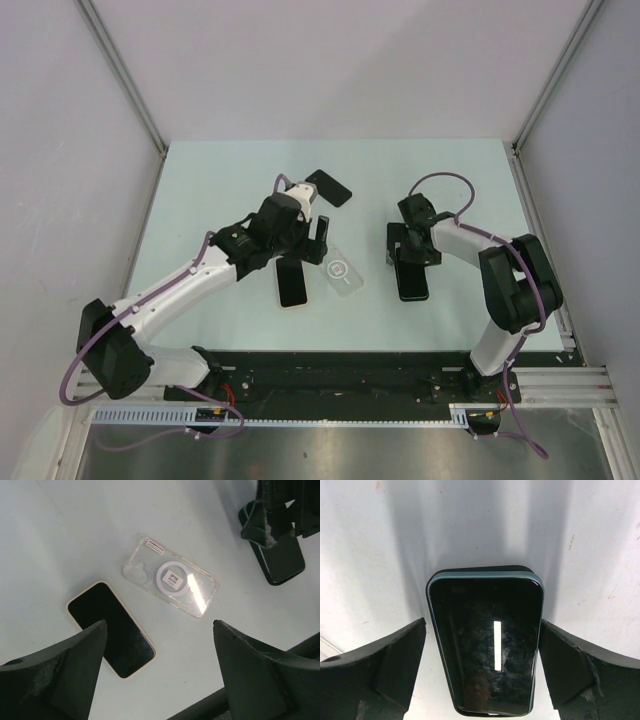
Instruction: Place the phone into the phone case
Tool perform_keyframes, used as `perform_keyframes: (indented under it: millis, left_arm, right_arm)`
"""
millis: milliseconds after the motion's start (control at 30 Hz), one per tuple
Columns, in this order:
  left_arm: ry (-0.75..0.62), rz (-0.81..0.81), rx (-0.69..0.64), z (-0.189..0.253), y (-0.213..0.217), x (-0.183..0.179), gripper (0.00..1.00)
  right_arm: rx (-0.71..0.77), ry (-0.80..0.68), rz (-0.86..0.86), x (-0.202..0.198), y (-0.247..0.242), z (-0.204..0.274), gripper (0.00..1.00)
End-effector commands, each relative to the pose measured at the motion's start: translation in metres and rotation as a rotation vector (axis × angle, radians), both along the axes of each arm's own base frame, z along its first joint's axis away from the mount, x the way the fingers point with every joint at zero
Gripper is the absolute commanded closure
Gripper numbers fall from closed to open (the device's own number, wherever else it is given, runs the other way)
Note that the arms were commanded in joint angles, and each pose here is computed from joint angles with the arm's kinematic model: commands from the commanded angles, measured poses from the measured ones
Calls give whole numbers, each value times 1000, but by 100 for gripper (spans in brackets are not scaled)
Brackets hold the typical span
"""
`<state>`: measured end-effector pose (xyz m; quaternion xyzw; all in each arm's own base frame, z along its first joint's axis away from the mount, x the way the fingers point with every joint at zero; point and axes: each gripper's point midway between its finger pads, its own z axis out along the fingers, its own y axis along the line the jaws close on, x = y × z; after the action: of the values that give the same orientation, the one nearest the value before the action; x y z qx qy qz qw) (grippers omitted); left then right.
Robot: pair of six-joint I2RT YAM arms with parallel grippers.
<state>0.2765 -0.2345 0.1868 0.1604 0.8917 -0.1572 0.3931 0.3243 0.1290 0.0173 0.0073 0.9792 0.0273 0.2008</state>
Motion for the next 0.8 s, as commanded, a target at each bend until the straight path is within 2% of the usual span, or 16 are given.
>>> perform_keyframes:
  millis: [0,167,267,367,400,433,500,533,567,633,667,700,767]
  left_arm:
    - [48,-47,-152,24,-33,-2,12]
    - [111,-201,-228,9,-68,-22,21]
    - [70,-296,-299,6,-97,-37,39]
    - [82,-396,-326,-6,-125,-56,67]
    - [82,-413,-325,-8,-132,-59,90]
    - [96,-445,-313,-19,-143,-66,100]
    - [61,-482,-329,-17,-160,-68,100]
    - [63,-504,-302,-29,-168,-74,100]
    - [29,-521,-326,-22,-179,-72,100]
    - [37,-540,-320,-35,-192,-75,100]
    - [30,-560,-346,-33,-200,-77,100]
    - [34,-570,-356,-36,-204,-78,100]
    - [42,-587,-369,-47,-214,-81,100]
  right_arm:
    - [100,13,-50,-3,18,6,4]
    - [185,-61,-54,11,8,37,0]
    - [206,-116,-90,24,-12,53,0]
    - [237,-145,-114,35,-28,60,0]
    - [244,-146,-121,37,-31,59,2]
    - [250,-163,-129,44,-34,59,5]
    - [264,-198,-128,56,-39,61,24]
    - [275,-229,-118,66,-38,62,38]
    - [286,-241,-112,71,-37,62,65]
    - [316,-296,-110,88,-36,67,83]
    - [342,-293,-102,91,-31,63,96]
    - [363,-299,-93,95,-27,62,100]
    - [413,-295,-76,101,-15,57,100]
